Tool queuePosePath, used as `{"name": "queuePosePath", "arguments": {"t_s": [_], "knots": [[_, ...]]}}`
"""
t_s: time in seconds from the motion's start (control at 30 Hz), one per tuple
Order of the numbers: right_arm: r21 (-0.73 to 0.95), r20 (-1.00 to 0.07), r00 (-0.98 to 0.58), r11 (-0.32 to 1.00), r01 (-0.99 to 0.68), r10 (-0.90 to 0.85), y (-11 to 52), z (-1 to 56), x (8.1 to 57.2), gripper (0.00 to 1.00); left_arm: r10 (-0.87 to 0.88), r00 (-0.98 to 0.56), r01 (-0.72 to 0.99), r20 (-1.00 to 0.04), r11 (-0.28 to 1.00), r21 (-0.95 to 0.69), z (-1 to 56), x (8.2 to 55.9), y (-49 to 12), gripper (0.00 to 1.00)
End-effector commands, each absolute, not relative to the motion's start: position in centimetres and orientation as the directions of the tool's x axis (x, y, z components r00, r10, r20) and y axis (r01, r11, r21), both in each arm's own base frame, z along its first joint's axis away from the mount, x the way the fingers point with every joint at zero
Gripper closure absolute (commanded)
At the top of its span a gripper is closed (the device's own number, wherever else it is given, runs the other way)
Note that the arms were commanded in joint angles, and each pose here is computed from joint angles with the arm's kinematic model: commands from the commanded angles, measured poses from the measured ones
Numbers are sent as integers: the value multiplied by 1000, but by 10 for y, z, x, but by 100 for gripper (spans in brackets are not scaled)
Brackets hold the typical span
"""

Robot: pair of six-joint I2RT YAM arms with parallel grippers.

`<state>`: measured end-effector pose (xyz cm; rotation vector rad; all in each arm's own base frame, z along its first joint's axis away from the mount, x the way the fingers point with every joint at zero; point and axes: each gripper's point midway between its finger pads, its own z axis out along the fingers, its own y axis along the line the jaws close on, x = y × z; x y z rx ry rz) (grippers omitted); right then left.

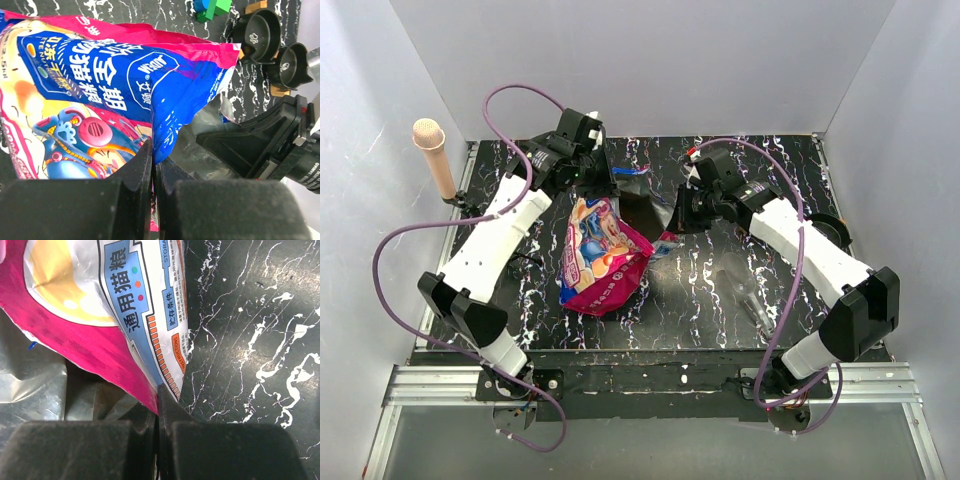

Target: Serve the pet food

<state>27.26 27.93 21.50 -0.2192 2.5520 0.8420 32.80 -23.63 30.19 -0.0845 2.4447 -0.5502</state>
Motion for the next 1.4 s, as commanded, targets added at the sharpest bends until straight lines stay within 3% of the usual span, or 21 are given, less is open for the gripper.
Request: {"name": "queuePosePath", "arguments": {"t_s": [0.0,0.1,0.13,0.23,0.3,0.43,0.57,0.67,0.77,0.83,0.87,1.03,1.1,1.27,1.37], "knots": [[510,-443,-896,816,-274,-24,268,225,257,99,-151,-859,146,-489,844,-517,306,311,-265,100],[446,-474,-880,851,-276,-37,256,233,262,84,-136,-887,149,-442,821,-551,303,308,-276,100],[427,-490,-870,856,-291,-51,253,238,264,73,-133,-890,152,-437,815,-559,305,307,-278,100],[392,-532,-839,846,-362,-113,254,245,270,53,-114,-898,166,-426,808,-565,306,304,-280,100],[403,-555,-818,810,-425,-153,264,248,272,46,-98,-903,171,-418,812,-559,305,302,-280,100],[416,-574,-806,798,-437,-143,278,254,288,44,-76,-915,178,-396,805,-566,305,298,-282,100],[307,-540,-836,901,-305,-100,257,238,306,53,-68,-917,177,-393,814,-553,310,297,-280,100],[183,-595,-803,965,-186,-42,226,231,320,61,-20,-925,177,-380,861,-477,304,290,-268,100],[284,-622,-782,917,-282,-48,247,238,314,74,60,-932,195,-356,914,-355,289,280,-257,100],[372,-611,-791,866,-335,-44,265,250,305,94,113,-931,217,-346,935,-280,279,273,-255,100],[407,-611,-791,844,-349,-33,273,257,302,99,129,-929,221,-347,945,-241,275,272,-253,100],[453,-624,-781,808,-377,-15,289,277,295,99,205,-888,239,-411,971,-31,268,275,-244,100],[469,-621,-784,801,-372,-1,291,282,293,99,212,-883,230,-420,973,6,265,276,-242,93],[507,-609,-793,779,-370,19,295,292,288,99,210,-868,224,-450,974,24,261,277,-244,62],[527,-603,-797,769,-363,37,296,297,286,99,209,-867,215,-453,976,39,253,280,-242,52]]}}
